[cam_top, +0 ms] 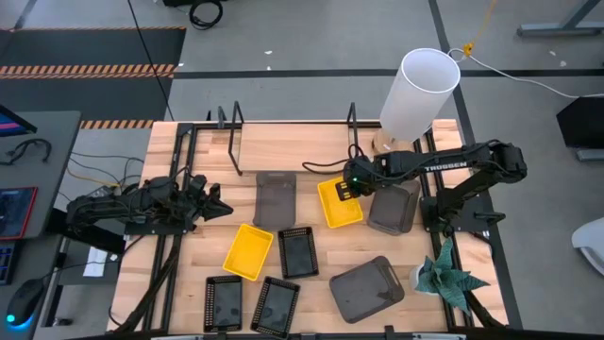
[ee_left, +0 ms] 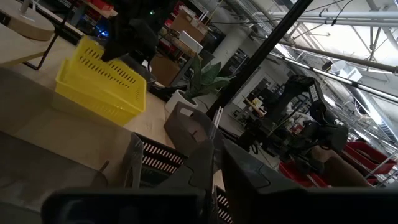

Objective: Stack baskets on shelf by color
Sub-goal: Stack the top left gray bin into the top right gray bin

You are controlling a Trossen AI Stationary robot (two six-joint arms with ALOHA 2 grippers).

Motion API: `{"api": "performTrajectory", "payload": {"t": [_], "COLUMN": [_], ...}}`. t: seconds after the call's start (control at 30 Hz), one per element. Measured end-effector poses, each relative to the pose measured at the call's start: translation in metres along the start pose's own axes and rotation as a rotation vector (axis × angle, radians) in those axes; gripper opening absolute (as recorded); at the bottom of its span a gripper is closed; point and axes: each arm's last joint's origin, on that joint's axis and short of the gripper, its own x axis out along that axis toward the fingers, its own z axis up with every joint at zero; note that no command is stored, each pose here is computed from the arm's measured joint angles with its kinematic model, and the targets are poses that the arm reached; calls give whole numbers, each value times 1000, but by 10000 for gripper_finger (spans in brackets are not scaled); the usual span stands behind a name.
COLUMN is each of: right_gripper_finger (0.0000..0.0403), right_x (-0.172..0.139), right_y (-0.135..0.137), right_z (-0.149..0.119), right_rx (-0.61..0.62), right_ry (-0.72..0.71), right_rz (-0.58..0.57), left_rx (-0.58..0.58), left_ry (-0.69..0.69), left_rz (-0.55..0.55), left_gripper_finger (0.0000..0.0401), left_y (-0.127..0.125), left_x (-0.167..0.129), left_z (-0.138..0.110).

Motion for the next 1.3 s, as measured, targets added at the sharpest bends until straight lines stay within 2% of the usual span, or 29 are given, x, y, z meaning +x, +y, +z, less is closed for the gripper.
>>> {"api": "performTrajectory", "payload": {"t": [0.13, 0.3, 0.47, 0.73, 0.9, 1.13, 1.3], "right_gripper_finger": [115, 145, 158, 158, 157, 157, 157], "right_x": [-2, -20, -35, -39, -27, -32, -49], "right_y": [-1, 7, 27, 61, 87, 141, 184], "right_z": [3, 14, 20, 9, 2, 3, 7], "right_rx": [-22, -83, -193, -306, -361, -514, -683], "right_ry": [28, 23, -38, -146, -182, -223, -335], "right_rz": [0, 18, 136, 369, 514, 576, 616], "left_rx": [0, 0, 0, 1, 0, -7, -11], "left_ry": [0, 0, 0, -2, 1, 19, 29], "left_rz": [0, 0, 0, -1, 2, 17, 25], "left_gripper_finger": [34, 30, 35, 37, 31, 34, 38], "left_y": [0, 0, 0, 0, 0, 2, 3], "left_x": [0, 0, 0, 0, 0, 2, 2], "left_z": [0, 0, 0, 0, 0, -1, -2]}}
